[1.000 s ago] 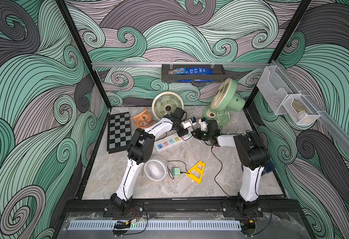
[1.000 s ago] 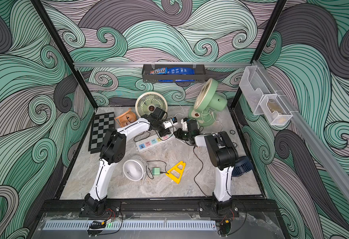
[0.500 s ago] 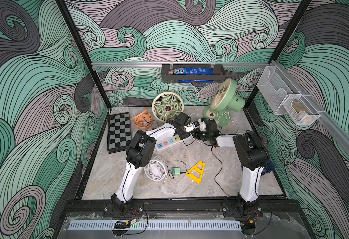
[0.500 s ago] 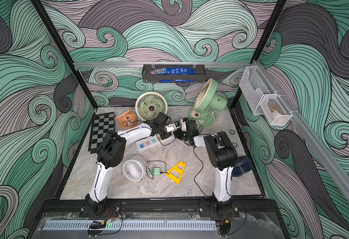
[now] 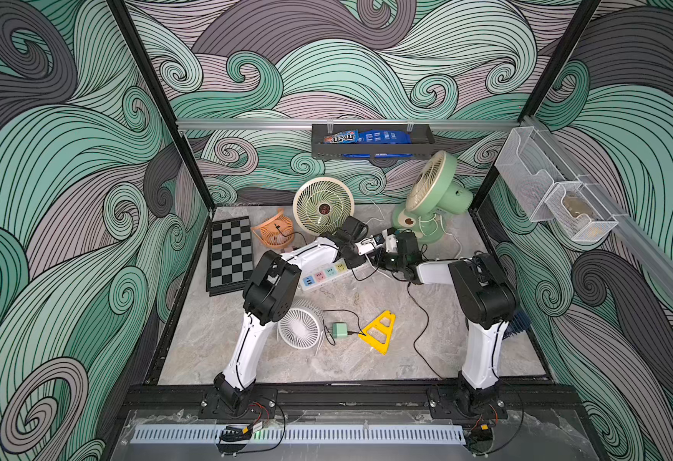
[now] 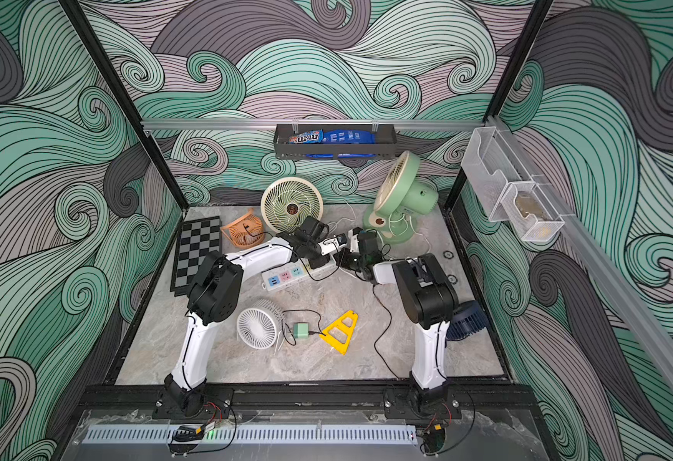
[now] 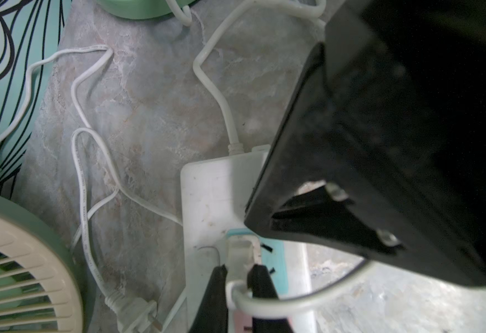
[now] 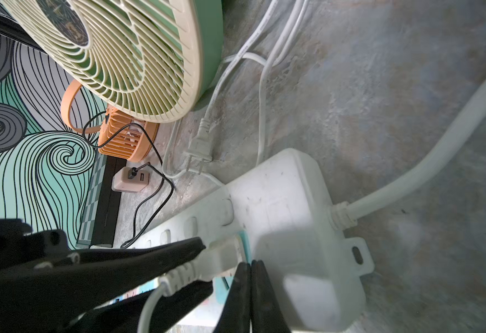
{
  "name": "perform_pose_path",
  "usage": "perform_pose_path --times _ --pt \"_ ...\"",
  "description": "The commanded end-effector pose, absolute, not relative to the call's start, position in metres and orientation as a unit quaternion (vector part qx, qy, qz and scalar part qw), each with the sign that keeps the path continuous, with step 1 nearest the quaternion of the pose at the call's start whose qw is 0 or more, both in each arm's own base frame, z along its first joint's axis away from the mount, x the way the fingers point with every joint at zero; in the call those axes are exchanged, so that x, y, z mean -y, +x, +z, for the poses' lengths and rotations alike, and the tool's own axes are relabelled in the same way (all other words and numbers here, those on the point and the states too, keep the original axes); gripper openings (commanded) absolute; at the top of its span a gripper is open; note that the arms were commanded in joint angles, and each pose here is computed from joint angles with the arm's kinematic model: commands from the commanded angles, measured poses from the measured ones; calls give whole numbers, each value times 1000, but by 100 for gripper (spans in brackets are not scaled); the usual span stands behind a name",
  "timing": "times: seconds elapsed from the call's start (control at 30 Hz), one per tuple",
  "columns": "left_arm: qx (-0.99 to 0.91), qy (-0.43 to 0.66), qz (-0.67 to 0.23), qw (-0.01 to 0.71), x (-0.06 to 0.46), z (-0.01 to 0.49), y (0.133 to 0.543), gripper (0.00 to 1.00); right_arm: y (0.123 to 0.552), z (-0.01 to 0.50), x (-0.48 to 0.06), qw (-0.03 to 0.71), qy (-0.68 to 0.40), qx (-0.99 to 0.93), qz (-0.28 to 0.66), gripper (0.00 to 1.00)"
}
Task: Unplug the desk fan from the power strip
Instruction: Remove the plug from the socket.
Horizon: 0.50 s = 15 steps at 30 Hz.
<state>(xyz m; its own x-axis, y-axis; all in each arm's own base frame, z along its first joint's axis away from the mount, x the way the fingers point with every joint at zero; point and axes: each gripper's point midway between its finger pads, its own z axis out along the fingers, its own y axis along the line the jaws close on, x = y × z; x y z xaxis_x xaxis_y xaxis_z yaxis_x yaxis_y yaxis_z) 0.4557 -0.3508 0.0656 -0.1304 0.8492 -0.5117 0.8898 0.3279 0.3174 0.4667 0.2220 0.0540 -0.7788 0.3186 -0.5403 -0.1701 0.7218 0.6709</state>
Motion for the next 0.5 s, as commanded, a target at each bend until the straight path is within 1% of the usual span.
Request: perform_pose_path --times 0.0,0.07,0.17,0.27,0.4,0.47 --pt "-771 568 -73 279 348 67 454 0 440 2 -211 263 70 -904 329 10" --pt "-794 538 -115 258 346 71 459 0 439 1 -210 263 71 -904 329 10" --pt "-794 547 -123 237 345 66 453 0 438 -1 -210 261 71 -905 329 10" --pt "-769 581 -80 254 346 59 447 0 437 -1 -210 260 71 -905 329 10" --pt "-732 606 16 312 345 57 453 0 437 -2 -209 259 72 -905 329 10" --pt "-724 610 29 321 347 61 455 0 436 -3 -210 258 72 -906 329 10"
